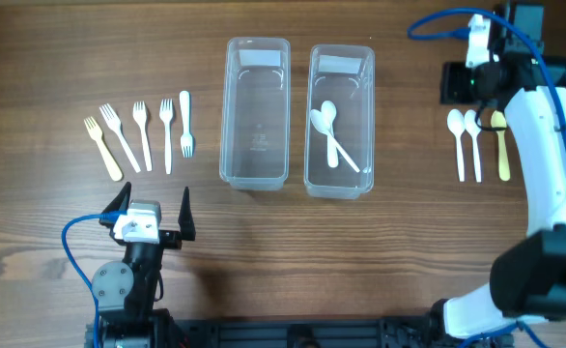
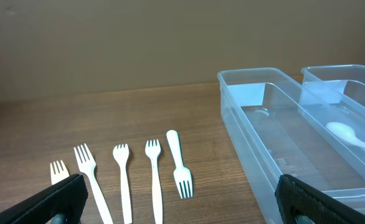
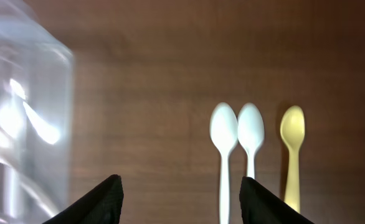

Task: Pack container
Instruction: 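Move the right gripper to the remaining spoons and grasp a white spoon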

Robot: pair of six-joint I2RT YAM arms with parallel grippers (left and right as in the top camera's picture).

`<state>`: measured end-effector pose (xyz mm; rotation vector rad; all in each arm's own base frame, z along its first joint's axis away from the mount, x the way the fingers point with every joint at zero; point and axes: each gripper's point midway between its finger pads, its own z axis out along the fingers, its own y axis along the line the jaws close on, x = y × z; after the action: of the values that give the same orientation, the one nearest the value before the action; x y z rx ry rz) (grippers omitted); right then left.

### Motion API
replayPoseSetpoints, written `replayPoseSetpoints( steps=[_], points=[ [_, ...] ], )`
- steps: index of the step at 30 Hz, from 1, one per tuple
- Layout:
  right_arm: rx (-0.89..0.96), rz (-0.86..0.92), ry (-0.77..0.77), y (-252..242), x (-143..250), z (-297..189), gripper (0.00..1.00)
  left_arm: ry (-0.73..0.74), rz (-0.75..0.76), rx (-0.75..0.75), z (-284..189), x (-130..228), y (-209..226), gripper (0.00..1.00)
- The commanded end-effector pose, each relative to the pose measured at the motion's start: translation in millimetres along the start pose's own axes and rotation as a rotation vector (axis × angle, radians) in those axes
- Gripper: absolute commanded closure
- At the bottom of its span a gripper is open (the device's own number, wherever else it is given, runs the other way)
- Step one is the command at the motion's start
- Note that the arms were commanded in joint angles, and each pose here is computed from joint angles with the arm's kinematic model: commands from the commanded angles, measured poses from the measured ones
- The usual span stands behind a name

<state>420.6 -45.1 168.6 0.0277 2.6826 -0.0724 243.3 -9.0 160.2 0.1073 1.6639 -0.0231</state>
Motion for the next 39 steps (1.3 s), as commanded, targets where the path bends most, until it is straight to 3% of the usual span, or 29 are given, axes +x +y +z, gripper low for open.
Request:
replayPoseSetpoints(
  steps=[1, 19, 39],
  points=[
    [0.055, -0.041, 0.116, -23, 26, 34, 0.41, -0.002, 0.023, 0.001, 0, 2, -1, 0.00],
    [0.046, -0.008, 0.406, -37, 90, 129, 0.50, -0.002, 0.023, 0.001, 0, 2, -1, 0.00],
    [0.124, 0.053, 0.409, -54, 108, 145, 0.58, -0.002, 0.023, 0.001, 0, 2, -1, 0.00]
  ],
)
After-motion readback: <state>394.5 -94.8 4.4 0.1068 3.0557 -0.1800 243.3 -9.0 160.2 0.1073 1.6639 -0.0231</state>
